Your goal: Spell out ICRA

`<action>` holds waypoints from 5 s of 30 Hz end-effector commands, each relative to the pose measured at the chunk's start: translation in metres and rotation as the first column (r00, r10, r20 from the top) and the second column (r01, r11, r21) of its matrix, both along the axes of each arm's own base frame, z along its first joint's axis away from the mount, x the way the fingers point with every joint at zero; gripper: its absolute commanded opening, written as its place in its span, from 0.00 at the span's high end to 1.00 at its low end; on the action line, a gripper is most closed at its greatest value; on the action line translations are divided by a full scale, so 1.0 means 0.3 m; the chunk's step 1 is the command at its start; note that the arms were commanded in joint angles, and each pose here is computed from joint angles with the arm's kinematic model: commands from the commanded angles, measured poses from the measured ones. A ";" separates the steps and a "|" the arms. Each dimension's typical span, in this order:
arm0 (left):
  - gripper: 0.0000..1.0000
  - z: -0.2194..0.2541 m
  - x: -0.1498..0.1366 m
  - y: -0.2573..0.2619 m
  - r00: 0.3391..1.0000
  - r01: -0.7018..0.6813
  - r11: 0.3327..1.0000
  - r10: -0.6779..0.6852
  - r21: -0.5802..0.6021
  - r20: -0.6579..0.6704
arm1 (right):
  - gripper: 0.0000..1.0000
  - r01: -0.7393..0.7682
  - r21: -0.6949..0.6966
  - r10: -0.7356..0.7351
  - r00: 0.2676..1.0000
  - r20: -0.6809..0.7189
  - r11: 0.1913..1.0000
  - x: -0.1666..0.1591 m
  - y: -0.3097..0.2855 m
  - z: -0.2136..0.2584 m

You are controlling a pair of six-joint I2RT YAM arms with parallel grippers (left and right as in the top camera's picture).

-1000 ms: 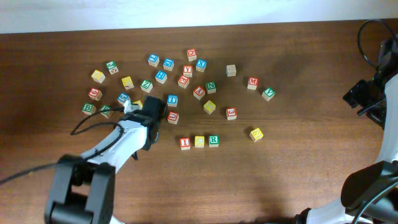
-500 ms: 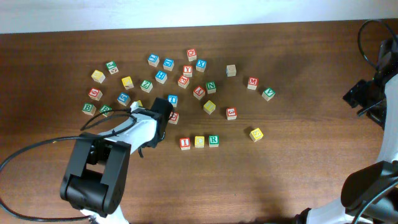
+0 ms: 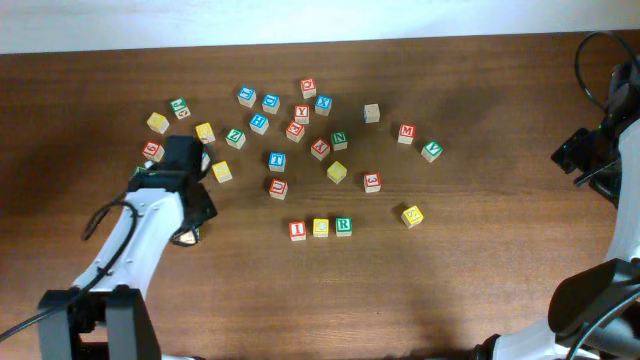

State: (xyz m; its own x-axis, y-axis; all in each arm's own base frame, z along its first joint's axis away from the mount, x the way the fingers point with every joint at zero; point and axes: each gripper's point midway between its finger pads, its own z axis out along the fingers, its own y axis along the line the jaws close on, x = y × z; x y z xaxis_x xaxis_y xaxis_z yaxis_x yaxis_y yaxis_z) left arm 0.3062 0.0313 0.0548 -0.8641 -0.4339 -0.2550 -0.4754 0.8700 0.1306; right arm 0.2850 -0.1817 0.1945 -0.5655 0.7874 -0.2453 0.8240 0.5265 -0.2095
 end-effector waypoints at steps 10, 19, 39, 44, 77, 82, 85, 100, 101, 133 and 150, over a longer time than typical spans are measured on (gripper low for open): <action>1.00 -0.093 -0.045 -0.022 0.997 0.063 0.989 -0.068 -0.132 -0.035 | 0.02 0.009 -0.012 -0.008 1.000 0.018 1.000 0.000 -0.006 0.020; 1.00 -0.096 -0.051 0.009 0.993 0.101 0.979 -0.109 -0.174 -0.037 | 0.02 0.009 -0.012 -0.008 1.000 0.018 1.000 0.000 -0.006 0.020; 1.00 -0.146 -0.078 -0.022 0.989 0.133 0.967 -0.144 -0.219 -0.034 | 0.02 0.009 -0.012 -0.009 1.000 0.019 1.000 0.000 -0.006 0.020; 1.00 -0.144 -0.073 -0.057 0.988 0.143 0.951 -0.154 -0.274 -0.018 | 0.02 0.009 -0.012 -0.009 1.000 0.019 1.000 0.000 -0.006 0.020; 0.39 -0.136 -0.071 0.021 0.973 0.138 0.964 -0.174 -0.226 -0.148 | 0.02 0.009 -0.012 -0.008 1.000 0.018 1.000 0.000 -0.006 0.020; 0.61 -0.147 -0.063 -0.062 0.982 0.089 0.926 -0.143 -0.366 -0.124 | 0.02 0.008 -0.012 -0.008 1.000 0.019 1.000 0.000 -0.005 0.020; 0.60 -0.137 -0.047 -0.112 0.991 0.026 0.893 -0.081 -0.449 -0.104 | 0.02 0.009 -0.012 -0.008 1.000 0.018 1.000 0.000 -0.006 0.020; 0.61 0.117 0.048 -0.160 0.975 0.220 0.842 -0.206 -0.492 0.084 | 0.02 0.009 -0.012 -0.008 1.000 0.018 1.000 0.000 -0.006 0.020; 0.53 0.172 0.060 -0.116 0.977 0.211 0.882 -0.182 -0.421 0.108 | 0.02 0.009 -0.012 -0.008 1.000 0.018 1.000 0.000 -0.006 0.020; 1.00 -0.158 0.022 -0.176 0.998 -0.051 0.859 0.027 -0.509 -0.055 | 0.02 0.009 -0.012 -0.008 1.000 0.018 1.000 0.000 -0.006 0.020; 1.00 0.025 0.017 -0.299 0.994 0.102 0.850 -0.106 -0.518 0.022 | 0.02 0.009 -0.012 -0.009 1.000 0.019 1.000 0.000 -0.006 0.020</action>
State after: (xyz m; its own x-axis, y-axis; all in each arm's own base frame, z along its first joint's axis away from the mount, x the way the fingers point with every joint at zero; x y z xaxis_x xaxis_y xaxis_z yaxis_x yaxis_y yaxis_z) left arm 0.2963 -0.0760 0.0264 -0.9158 -0.3842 0.1174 -0.4005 0.8498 -0.3428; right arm 0.2851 -0.1818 0.1944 -0.5652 0.7876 -0.2454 0.8242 0.5262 -0.2094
